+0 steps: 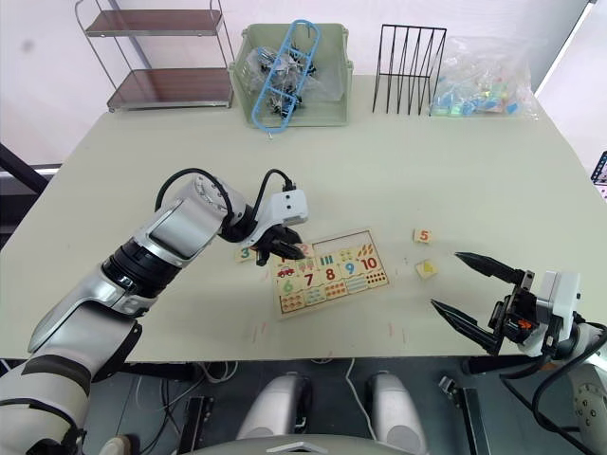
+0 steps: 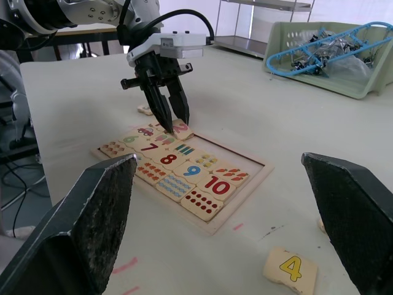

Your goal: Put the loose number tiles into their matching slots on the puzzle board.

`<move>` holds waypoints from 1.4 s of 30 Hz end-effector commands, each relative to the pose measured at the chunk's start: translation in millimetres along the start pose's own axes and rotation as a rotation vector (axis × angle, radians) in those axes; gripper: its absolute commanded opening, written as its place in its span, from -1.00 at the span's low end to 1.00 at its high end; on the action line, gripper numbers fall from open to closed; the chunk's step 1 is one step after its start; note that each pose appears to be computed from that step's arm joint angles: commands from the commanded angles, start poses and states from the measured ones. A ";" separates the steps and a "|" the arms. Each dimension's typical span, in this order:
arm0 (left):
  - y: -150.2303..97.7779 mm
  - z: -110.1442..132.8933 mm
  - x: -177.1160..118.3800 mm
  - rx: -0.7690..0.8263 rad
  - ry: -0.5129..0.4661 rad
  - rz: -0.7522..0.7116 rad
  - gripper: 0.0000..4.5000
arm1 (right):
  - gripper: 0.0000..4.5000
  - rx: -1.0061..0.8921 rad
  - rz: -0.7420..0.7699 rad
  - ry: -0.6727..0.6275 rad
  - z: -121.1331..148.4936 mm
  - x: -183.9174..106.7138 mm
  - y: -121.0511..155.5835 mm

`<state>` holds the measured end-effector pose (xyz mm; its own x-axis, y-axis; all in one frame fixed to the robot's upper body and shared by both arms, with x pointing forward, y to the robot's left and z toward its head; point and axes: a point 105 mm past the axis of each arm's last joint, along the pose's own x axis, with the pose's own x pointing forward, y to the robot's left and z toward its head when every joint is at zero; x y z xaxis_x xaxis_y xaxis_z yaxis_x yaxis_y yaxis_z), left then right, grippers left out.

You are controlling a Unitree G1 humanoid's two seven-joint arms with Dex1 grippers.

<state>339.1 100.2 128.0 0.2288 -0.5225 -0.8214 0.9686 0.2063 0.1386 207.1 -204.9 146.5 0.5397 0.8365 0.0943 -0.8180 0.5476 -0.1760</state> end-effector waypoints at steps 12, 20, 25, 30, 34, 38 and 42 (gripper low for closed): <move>2.0 22.5 -18.6 -0.014 -0.054 0.010 0.98 | 1.00 -0.027 -0.008 -0.016 3.4 -0.8 -0.6; 15.8 24.2 -29.4 -0.048 -0.099 0.048 0.98 | 1.00 -0.028 -0.010 -0.018 3.0 -0.9 0.1; 23.1 23.6 -31.4 -0.031 -0.138 0.072 0.98 | 1.00 -0.031 -0.013 -0.019 4.2 0.5 -0.6; 19.0 31.4 -30.9 0.068 -0.259 0.081 0.64 | 1.00 -0.032 -0.014 -0.018 4.7 0.2 -1.4; 20.1 27.0 -30.7 0.063 -0.299 0.096 -0.25 | 1.00 -0.034 -0.014 -0.014 5.1 -1.1 -2.5; 17.4 28.8 -29.2 0.095 -0.400 0.093 -0.96 | 1.00 -0.034 -0.013 -0.011 5.0 -1.4 -3.1; 9.8 15.6 -22.8 0.114 -0.463 0.044 -0.96 | 1.00 -0.032 -0.015 -0.007 3.3 -2.7 -4.6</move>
<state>345.0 98.1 148.7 0.2619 -0.8111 -0.5230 0.9607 0.1674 0.2216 209.5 -206.6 144.0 0.5517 0.8282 0.0981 -0.8102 0.5602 -0.1727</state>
